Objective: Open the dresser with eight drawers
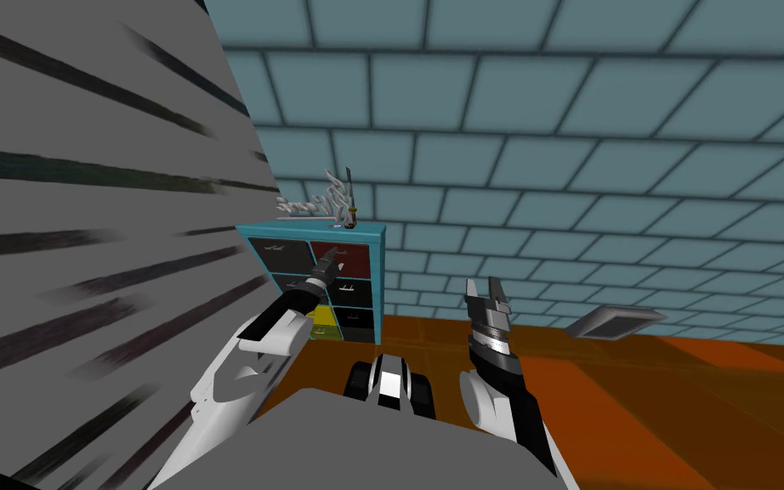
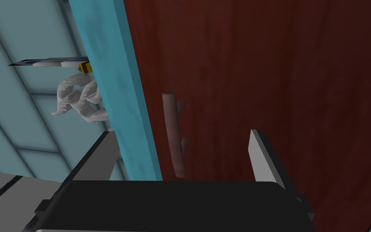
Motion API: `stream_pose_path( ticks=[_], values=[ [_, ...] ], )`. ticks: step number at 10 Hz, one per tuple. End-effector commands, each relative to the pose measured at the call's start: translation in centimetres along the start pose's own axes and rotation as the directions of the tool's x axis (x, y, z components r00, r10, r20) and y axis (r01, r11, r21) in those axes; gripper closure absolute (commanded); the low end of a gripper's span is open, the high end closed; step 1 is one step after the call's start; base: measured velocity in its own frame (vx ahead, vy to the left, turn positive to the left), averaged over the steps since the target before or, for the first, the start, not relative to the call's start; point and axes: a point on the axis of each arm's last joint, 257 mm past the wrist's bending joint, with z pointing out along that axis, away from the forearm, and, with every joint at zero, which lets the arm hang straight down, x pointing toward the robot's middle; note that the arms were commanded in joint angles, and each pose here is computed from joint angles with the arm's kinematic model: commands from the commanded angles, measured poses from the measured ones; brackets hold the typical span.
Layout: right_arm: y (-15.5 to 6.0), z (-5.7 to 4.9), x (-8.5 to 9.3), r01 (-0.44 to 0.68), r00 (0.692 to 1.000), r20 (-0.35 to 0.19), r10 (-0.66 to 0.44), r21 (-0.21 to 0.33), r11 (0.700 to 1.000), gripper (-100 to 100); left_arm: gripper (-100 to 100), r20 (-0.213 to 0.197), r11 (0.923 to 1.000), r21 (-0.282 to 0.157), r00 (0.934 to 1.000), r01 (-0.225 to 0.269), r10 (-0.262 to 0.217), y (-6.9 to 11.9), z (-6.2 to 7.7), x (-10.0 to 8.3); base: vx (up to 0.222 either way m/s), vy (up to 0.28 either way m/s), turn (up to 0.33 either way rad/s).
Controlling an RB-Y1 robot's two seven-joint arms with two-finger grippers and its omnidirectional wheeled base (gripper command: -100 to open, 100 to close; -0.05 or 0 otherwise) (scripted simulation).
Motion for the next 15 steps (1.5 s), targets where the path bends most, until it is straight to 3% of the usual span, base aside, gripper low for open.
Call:
stream_pose_path(
  ticks=[1, 3, 8, 9, 10, 13, 15],
  values=[
    [0.0, 0.0, 0.0, 0.0, 1.0, 0.0, 0.0, 0.0, 1.0, 0, -100, -0.003, 0.9999, -0.013, 1.0, -0.003, 0.003, -0.5, -0.6, 0.1, 0.029, -0.016, 0.006],
    [0.0, 0.0, 0.0, 0.0, 1.0, 0.0, 0.0, 0.0, 1.0, 0, -100, -0.004, 1.0, -0.007, 1.0, -0.003, 0.003, -0.9, -0.6, 0.3, 0.013, -0.007, 0.001],
    [0.0, 0.0, 0.0, 0.0, 1.0, 0.0, 0.0, 0.0, 1.0, 0, -100, 0.048, 0.9999, -0.01, 0.9988, -0.014, 0.014, -1.4, 2.3, -2.4, -0.024, -0.007, -0.107],
    [0.0, 0.0, 0.0, 0.0, 1.0, 0.0, 0.0, 0.0, 1.0, 0, -100, 0.04, 0.9999, -0.008, 0.9991, -0.014, 0.014, -1.3, 2.0, -2.0, -0.012, -0.003, -0.021],
    [0.0, 0.0, 0.0, 0.0, 1.0, 0.0, 0.0, 0.0, 1.0, 0, 100, 0.026, 0.9999, -0.009, 0.9996, -0.012, 0.012, -1.1, 1.1, -1.3, 0.017, 0.009, 0.162],
    [0.0, 0.0, 0.0, 0.0, 1.0, 0.0, 0.0, 0.0, 1.0, 0, 100, 0.0, 1.0, -0.007, 1.0, -0.005, 0.005, -1.0, -0.4, 0.1, 0.028, 0.005, 0.105],
    [0.0, 0.0, 0.0, 0.0, 1.0, 0.0, 0.0, 0.0, 1.0, 0, 100, -0.001, 1.0, -0.005, 1.0, -0.004, 0.004, -1.1, -0.4, 0.2, 0.017, 0.005, 0.042]
  ],
)
